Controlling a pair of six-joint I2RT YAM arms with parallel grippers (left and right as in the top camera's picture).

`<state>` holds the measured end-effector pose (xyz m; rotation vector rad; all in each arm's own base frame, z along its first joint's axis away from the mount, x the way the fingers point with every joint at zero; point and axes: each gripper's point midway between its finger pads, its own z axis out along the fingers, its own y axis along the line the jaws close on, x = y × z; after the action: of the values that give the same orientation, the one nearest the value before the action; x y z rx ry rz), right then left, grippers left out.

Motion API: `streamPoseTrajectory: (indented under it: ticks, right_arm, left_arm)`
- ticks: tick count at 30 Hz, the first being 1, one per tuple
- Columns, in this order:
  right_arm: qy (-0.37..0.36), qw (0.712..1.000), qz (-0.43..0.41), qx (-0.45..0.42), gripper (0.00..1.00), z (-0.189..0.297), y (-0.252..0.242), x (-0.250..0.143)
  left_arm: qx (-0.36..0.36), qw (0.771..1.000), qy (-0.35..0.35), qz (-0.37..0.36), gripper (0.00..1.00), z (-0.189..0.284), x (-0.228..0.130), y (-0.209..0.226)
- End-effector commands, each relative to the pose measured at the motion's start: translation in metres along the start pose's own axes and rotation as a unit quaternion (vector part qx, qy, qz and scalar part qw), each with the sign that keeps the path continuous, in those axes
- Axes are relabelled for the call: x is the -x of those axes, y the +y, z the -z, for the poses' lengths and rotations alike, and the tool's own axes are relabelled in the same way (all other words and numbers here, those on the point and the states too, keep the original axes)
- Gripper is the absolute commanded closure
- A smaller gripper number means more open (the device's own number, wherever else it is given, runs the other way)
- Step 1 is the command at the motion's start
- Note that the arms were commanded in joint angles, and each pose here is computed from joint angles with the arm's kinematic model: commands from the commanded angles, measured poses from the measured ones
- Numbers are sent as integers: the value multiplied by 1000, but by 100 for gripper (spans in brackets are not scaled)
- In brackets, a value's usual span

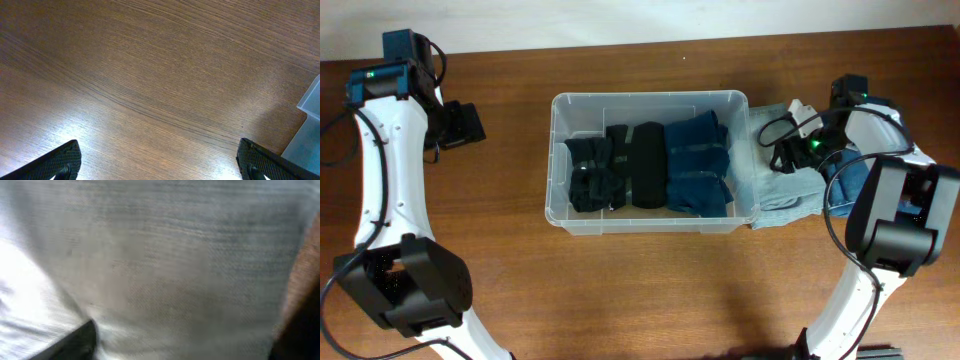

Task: Pack container
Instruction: 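Lower the right gripper and grasp the light-blue jeans stack, then lift the light-blue jeans and carry them over the container's left side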

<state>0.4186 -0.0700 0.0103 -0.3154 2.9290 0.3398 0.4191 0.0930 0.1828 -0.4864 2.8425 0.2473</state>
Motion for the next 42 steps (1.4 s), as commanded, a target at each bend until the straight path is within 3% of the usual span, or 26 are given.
streamPoseTrajectory:
  ticks: [1, 4, 6, 9, 13, 42]
  right_arm:
    - [34, 999, -5, 8, 48, -22, -2, -15]
    - [37, 999, -8, 9, 62, -22, -1, -17]
    - [37, 999, -19, 8, 64, -22, -2, -17]
    - [40, 999, -20, 9, 73, -20, -1, -17]
    - [33, 998, -46, 4, 96, -14, -3, -10]
    - [-37, 998, -55, 19, 96, 105, 11, 42]
  left_arm:
    - [1, 1000, -19, 4, 1, 13, 4, 4]
    - [1, 1000, -19, 4, 1, 13, 4, 4]
    - [1, 1000, -19, 4, 1, 13, 4, 4]
    - [1, 1000, -19, 4, 1, 13, 4, 4]
    - [1, 1000, -19, 4, 1, 13, 4, 4]
    - [1, 1000, -19, 4, 1, 13, 4, 4]
